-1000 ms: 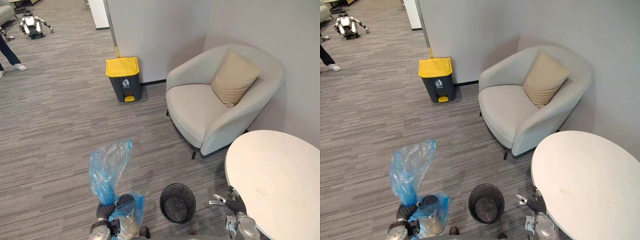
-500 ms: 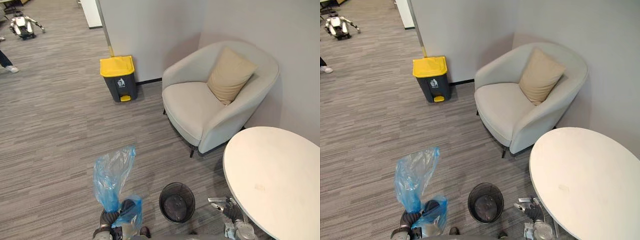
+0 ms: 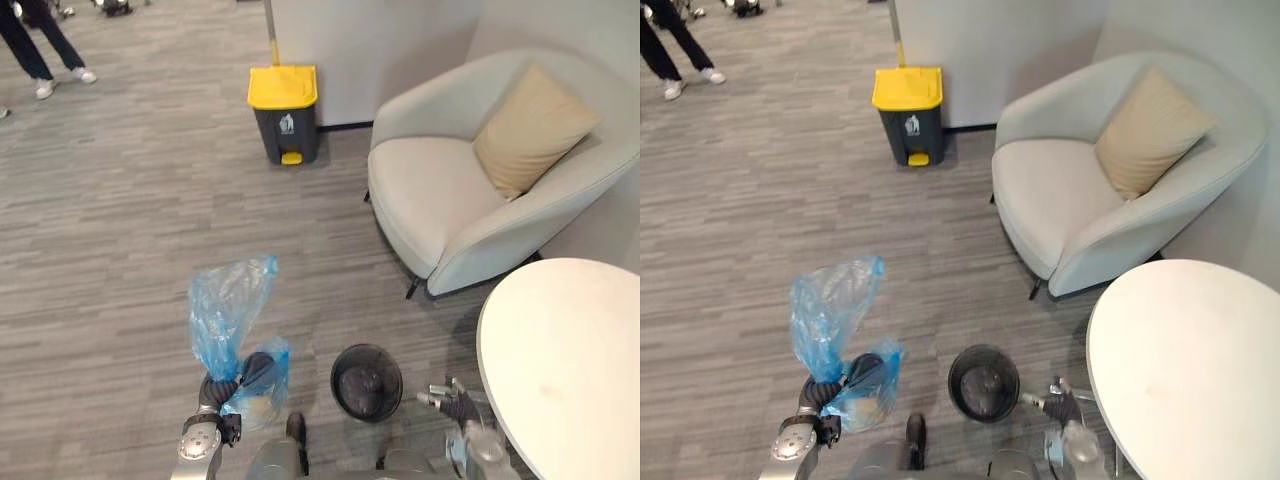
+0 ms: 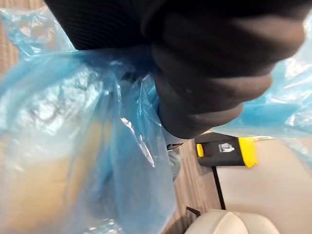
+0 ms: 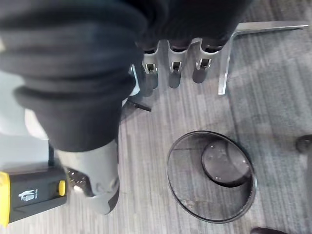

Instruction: Gather rubbish on tea table into small bin, then transfer packed bag to large trash can.

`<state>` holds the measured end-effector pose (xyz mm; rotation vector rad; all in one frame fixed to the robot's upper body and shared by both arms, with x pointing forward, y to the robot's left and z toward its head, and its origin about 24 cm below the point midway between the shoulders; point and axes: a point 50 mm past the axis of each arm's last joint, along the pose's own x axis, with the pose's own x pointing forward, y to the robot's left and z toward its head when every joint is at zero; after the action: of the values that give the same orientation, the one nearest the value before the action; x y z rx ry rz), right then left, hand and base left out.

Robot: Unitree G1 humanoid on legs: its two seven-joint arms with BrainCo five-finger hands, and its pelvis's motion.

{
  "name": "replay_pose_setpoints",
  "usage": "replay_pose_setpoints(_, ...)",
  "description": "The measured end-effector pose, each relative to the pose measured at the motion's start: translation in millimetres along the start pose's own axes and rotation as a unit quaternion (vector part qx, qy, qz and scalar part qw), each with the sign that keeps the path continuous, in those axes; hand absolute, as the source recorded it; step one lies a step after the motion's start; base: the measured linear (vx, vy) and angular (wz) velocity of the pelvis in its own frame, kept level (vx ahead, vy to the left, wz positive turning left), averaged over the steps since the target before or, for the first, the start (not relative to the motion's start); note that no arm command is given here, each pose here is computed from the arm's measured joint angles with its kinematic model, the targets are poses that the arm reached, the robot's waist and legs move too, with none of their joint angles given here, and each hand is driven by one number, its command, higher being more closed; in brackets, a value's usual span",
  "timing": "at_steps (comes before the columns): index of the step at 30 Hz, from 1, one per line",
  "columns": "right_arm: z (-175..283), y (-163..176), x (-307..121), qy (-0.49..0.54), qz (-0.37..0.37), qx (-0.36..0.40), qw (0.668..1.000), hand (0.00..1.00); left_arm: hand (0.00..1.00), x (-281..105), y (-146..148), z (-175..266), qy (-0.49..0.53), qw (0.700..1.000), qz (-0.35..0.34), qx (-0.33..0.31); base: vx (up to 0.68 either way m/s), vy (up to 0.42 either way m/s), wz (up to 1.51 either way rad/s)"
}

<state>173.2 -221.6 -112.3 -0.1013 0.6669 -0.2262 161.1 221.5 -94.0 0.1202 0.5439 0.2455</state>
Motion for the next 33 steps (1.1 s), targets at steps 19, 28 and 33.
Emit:
replay_pose_setpoints(19,-19.9,-11.6,-11.3,0.030,-0.056,0.058,0.996,0.00,1.00,-2.7,-10.1,-10.2,0.024,1.000,-0.009,-0.014,-0.14,0.058,0.59)
replay_pose_setpoints(28,-33.0,-9.2,-15.1,0.062,-0.054,0.058,0.995,0.00,1.00,-9.5,-5.8,-25.9,0.054,0.999,-0.006,-0.001,-0.10,0.017,-0.04)
replay_pose_setpoints(33,-35.6,-8.0,-15.1,0.070,-0.052,0.057,0.995,0.00,1.00,-10.0,-5.1,-28.1,0.059,0.998,-0.005,-0.001,0.00,-0.012,-0.09)
